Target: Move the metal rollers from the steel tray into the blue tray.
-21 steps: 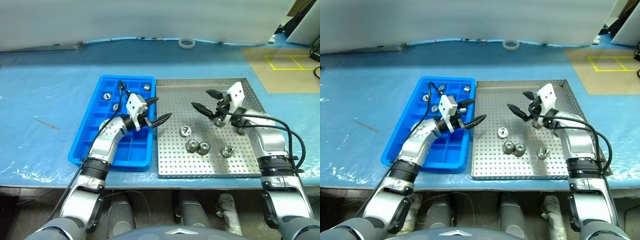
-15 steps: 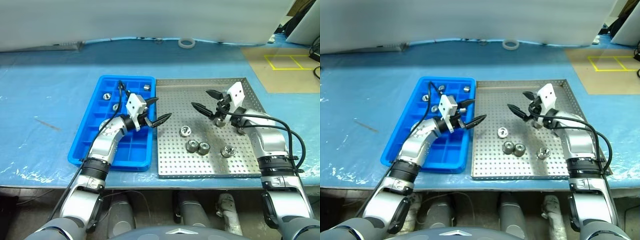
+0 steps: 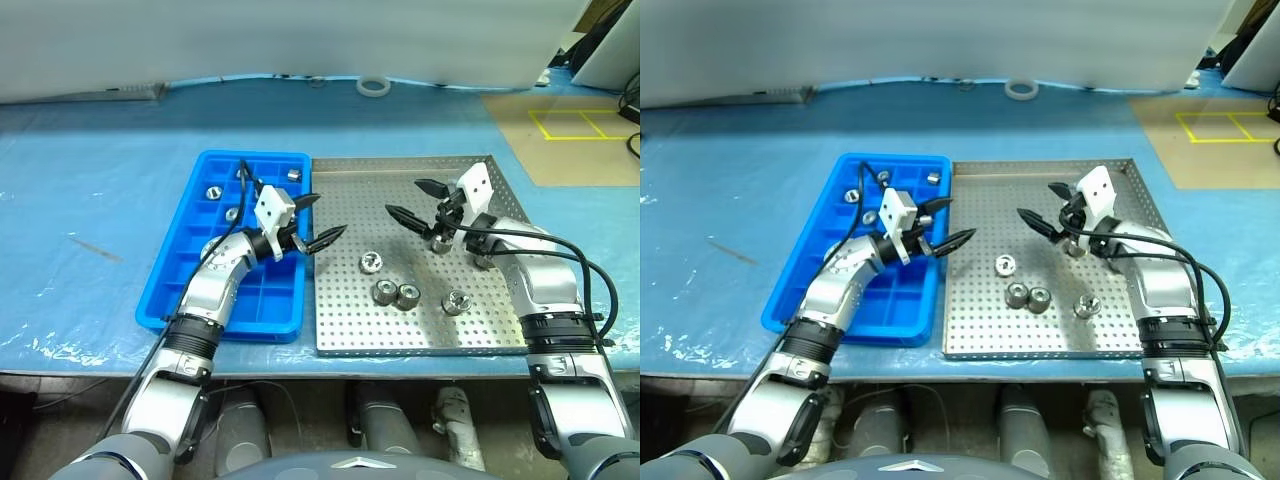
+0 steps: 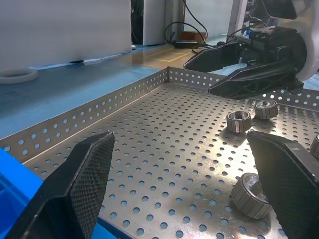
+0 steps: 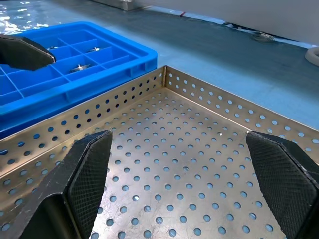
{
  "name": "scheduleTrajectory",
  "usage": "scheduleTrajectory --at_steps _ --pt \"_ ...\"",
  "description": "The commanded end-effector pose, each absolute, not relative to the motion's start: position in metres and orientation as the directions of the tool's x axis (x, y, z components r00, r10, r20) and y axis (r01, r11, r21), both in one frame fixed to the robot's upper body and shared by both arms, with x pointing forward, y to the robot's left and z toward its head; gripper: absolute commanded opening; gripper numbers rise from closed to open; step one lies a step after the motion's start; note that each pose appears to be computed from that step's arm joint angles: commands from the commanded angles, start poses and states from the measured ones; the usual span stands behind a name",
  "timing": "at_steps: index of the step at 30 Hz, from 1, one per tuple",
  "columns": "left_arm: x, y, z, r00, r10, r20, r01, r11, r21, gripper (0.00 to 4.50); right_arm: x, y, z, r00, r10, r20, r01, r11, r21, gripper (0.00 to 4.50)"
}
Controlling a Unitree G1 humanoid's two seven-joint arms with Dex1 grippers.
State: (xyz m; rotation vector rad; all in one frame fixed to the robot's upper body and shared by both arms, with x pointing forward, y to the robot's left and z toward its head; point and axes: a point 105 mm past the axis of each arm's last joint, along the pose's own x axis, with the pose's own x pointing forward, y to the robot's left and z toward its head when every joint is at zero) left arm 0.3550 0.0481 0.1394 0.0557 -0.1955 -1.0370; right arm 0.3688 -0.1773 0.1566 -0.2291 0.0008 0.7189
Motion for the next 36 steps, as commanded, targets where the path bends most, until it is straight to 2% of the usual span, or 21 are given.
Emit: scheduleTrajectory --at_steps 1,10,21,29,36 --pt "0.355 0.046 0.150 0.466 -0.871 0.155 0.858 0.487 0.161 4.47 0.365 -0.183 0.171 0.764 0.644 -0.037 -0.633 0.737 -0.238 4.50" --pt "0.353 0.035 0.143 0.399 -0.913 0.087 0.898 0.408 0.164 4.47 0.359 -0.191 0.167 0.782 0.620 -0.055 -0.613 0.751 -0.246 4.50" --pt "0.355 0.018 0.148 0.257 -0.966 -0.002 0.949 0.252 0.188 4.47 0.334 -0.204 0.156 0.803 0.588 -0.093 -0.592 0.774 -0.224 4.50" --pt "0.358 0.001 0.145 0.067 -0.981 -0.182 0.976 0.027 0.214 4.47 0.303 -0.200 0.143 0.783 0.605 -0.147 -0.622 0.770 -0.145 4.50" --pt "0.370 -0.011 0.136 0.045 -0.923 -0.382 0.944 -0.086 0.320 4.47 0.291 -0.200 0.139 0.796 0.581 -0.168 -0.603 0.787 -0.131 4.50"
